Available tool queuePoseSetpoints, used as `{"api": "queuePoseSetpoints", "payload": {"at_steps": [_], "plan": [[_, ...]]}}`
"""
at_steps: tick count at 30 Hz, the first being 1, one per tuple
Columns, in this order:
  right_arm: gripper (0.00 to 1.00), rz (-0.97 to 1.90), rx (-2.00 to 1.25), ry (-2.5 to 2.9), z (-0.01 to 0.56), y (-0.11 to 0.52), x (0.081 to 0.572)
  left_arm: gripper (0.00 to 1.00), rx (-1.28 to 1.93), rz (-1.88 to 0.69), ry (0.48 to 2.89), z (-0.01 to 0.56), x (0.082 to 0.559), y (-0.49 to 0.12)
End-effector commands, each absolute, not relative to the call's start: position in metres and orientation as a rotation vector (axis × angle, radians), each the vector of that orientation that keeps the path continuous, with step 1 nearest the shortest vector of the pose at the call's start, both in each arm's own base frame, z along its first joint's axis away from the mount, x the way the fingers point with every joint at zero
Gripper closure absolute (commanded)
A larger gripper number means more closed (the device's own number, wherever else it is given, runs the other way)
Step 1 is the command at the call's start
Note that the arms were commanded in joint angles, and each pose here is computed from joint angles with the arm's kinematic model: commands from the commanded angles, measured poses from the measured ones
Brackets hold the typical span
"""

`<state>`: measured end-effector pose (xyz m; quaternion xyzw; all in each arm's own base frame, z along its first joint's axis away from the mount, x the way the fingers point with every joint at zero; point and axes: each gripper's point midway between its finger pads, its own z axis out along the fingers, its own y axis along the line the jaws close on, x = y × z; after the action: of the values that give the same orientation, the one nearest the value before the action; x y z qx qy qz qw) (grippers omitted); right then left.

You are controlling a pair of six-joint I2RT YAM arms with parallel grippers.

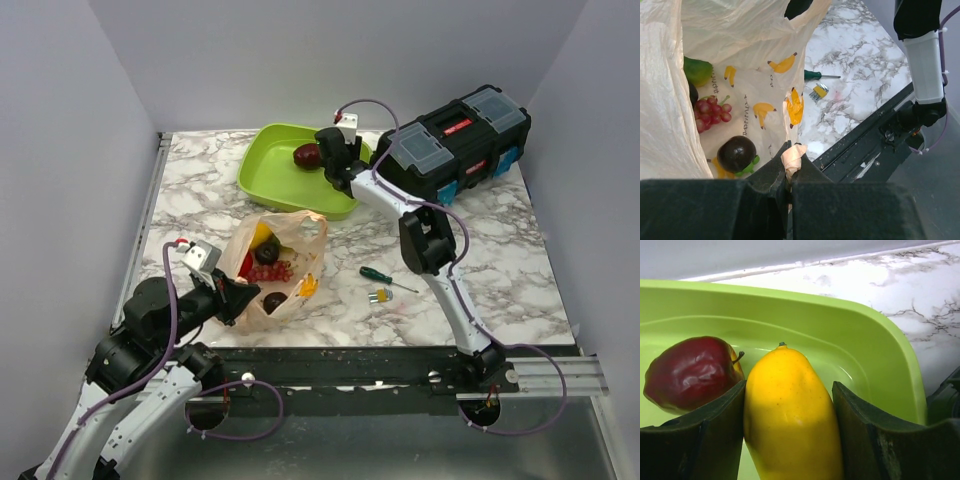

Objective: Take the fake fruits out of the plastic bag

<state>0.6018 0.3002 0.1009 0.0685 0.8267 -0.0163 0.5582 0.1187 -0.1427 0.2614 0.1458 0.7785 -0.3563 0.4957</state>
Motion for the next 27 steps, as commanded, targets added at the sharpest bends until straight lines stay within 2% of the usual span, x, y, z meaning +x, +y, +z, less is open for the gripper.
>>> {"api": "queuePoseSetpoints", "payload": {"at_steps": [1,7,13,19,25,27], "plan": [[0.85,-0.081,0.164,1.948,0.088,0.297,0.611,1.0,0.355,-0.871,1.897,0.255,0.116,-0.142],[0.81,-0.185,0.125,1.949,0.073,0.286,0.614,1.0,0.355,-0.873,1.89,0.255,0.115,-0.142],[0.72,-0.277,0.108,1.973,0.059,0.273,0.608,1.0,0.36,-0.879,1.881,0.256,0.114,-0.142],[0.31,-0.242,0.048,2.001,0.059,0.281,0.609,1.0,0.379,-0.893,1.869,0.258,0.112,-0.144],[0.1,-0.183,0.001,2.019,0.088,0.289,0.602,1.0,0.355,-0.875,1.874,0.257,0.117,-0.142],[0.08,-0.161,-0.008,2.024,0.107,0.289,0.597,1.0,0.363,-0.876,1.895,0.254,0.119,-0.144]]}}
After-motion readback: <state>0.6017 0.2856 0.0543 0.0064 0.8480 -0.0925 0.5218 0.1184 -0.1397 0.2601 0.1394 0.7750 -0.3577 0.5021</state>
